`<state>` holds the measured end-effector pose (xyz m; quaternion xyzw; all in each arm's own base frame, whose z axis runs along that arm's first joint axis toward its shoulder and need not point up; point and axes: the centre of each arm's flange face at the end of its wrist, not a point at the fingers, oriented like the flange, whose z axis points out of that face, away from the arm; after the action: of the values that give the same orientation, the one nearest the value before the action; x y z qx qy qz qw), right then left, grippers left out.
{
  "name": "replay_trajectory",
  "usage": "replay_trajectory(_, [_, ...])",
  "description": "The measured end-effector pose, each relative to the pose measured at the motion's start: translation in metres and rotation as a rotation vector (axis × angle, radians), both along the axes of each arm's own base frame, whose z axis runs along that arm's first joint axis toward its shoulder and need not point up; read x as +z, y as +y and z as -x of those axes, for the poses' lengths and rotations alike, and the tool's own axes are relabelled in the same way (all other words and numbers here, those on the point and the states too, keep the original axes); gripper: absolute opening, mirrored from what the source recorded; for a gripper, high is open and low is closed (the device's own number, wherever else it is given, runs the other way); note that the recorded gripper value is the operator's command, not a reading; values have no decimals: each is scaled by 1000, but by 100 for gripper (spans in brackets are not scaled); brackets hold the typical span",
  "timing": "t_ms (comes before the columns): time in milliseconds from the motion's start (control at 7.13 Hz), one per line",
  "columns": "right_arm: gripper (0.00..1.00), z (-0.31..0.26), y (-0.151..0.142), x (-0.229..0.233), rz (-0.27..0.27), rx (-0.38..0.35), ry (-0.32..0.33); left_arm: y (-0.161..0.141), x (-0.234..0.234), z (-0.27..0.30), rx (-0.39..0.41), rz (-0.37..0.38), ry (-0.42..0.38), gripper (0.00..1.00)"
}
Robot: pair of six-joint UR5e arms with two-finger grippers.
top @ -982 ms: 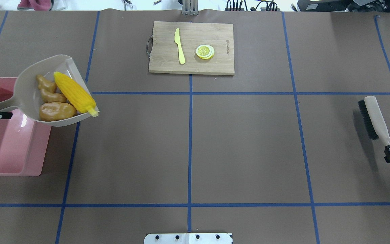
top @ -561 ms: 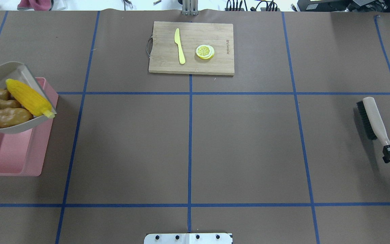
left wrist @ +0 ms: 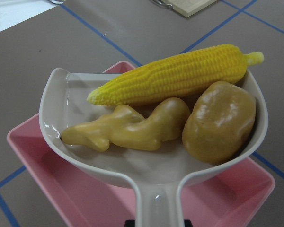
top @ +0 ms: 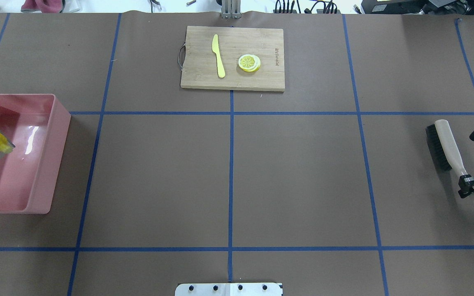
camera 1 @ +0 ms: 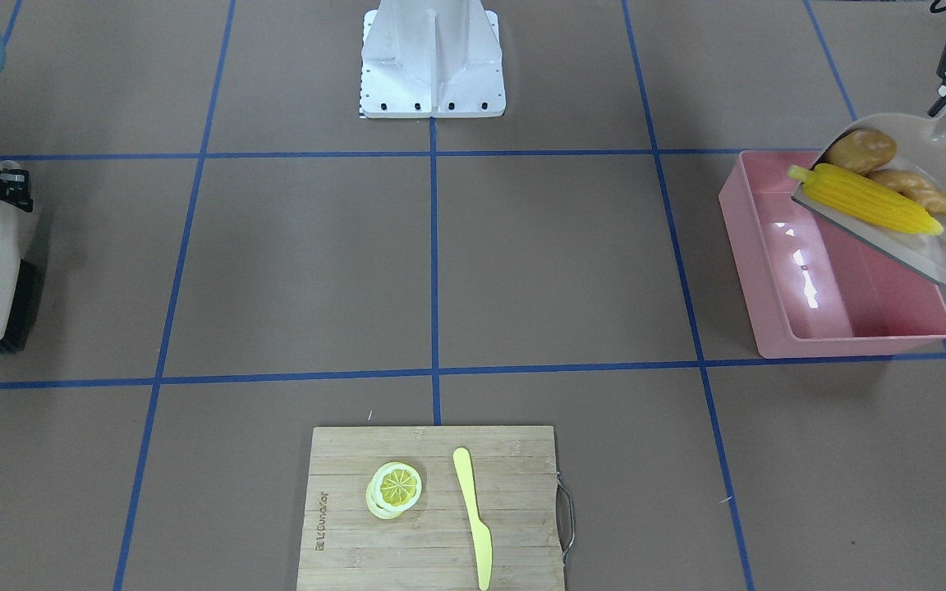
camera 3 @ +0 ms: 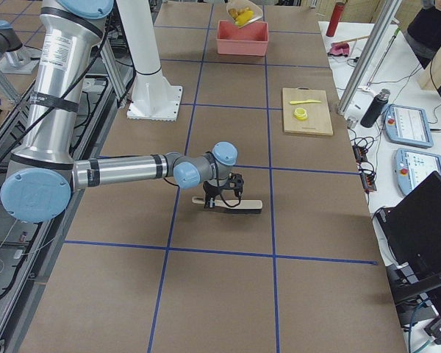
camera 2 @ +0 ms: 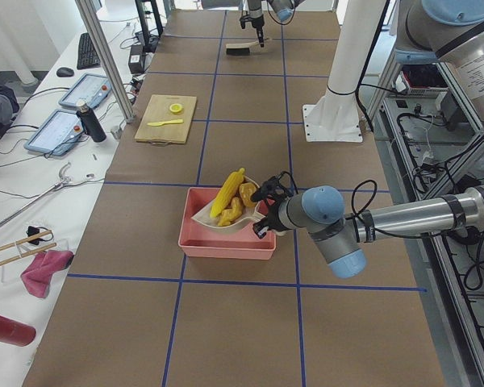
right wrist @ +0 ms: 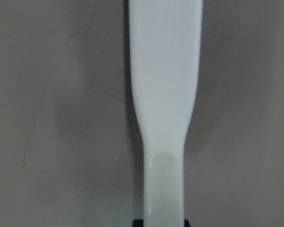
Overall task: Sweep and dump trash into bin
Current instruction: 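Tilt the dustpan into the bin with the left while the right sets down the brush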
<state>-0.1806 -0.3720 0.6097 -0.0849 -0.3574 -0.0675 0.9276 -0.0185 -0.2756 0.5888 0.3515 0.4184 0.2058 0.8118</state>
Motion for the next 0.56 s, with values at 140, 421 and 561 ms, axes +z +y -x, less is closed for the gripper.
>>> replay_trajectory(140, [59, 0, 0, 2, 3, -1, 2, -1, -1, 10, 20, 32, -68, 0])
replay_trajectory(421, [100, 0, 0, 4, 7, -1, 3, -6, -21, 19, 107, 77, -166, 0])
replay_trajectory(561, [100, 1, -1, 3, 5, -2, 1, -8, -27, 19, 143, 81, -191, 0])
